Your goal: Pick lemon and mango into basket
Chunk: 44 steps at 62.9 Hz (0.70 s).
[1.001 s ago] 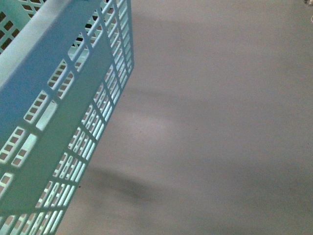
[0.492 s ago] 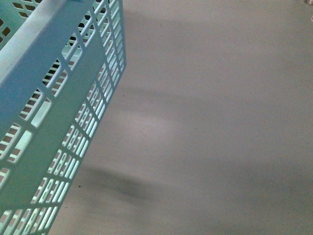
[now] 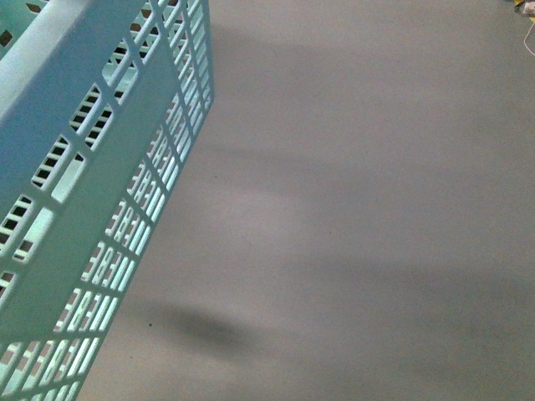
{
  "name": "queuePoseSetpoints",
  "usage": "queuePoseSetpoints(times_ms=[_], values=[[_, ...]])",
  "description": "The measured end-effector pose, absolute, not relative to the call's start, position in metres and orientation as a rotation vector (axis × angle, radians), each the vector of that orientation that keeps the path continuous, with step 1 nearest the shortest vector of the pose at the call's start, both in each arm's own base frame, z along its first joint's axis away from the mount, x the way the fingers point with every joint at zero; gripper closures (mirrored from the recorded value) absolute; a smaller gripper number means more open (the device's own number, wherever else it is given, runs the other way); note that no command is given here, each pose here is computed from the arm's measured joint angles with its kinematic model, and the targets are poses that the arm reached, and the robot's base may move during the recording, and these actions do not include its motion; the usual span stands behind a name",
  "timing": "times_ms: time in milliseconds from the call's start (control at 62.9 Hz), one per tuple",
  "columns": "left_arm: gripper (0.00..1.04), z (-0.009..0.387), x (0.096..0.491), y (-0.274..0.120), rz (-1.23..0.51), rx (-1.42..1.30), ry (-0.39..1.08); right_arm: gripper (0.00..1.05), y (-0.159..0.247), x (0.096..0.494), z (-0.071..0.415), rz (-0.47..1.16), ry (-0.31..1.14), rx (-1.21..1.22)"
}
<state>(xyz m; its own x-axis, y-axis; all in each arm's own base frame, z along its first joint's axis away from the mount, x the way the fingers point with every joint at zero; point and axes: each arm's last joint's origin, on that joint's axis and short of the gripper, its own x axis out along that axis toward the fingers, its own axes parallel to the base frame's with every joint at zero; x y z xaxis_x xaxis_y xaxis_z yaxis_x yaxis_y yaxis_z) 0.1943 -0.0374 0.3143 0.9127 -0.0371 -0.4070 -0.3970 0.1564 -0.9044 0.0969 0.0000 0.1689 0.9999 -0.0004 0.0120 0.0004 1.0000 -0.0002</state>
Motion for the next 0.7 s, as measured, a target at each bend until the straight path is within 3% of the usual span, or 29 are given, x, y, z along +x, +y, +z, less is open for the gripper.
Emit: queuePoseSetpoints(times_ms=[699], values=[[0.91, 0.3148, 0.1943, -0.0374, 0.265, -1.399, 0.372, 0.09, 0.0, 0.0969, 0.1689, 0.0, -0.012, 0.0]])
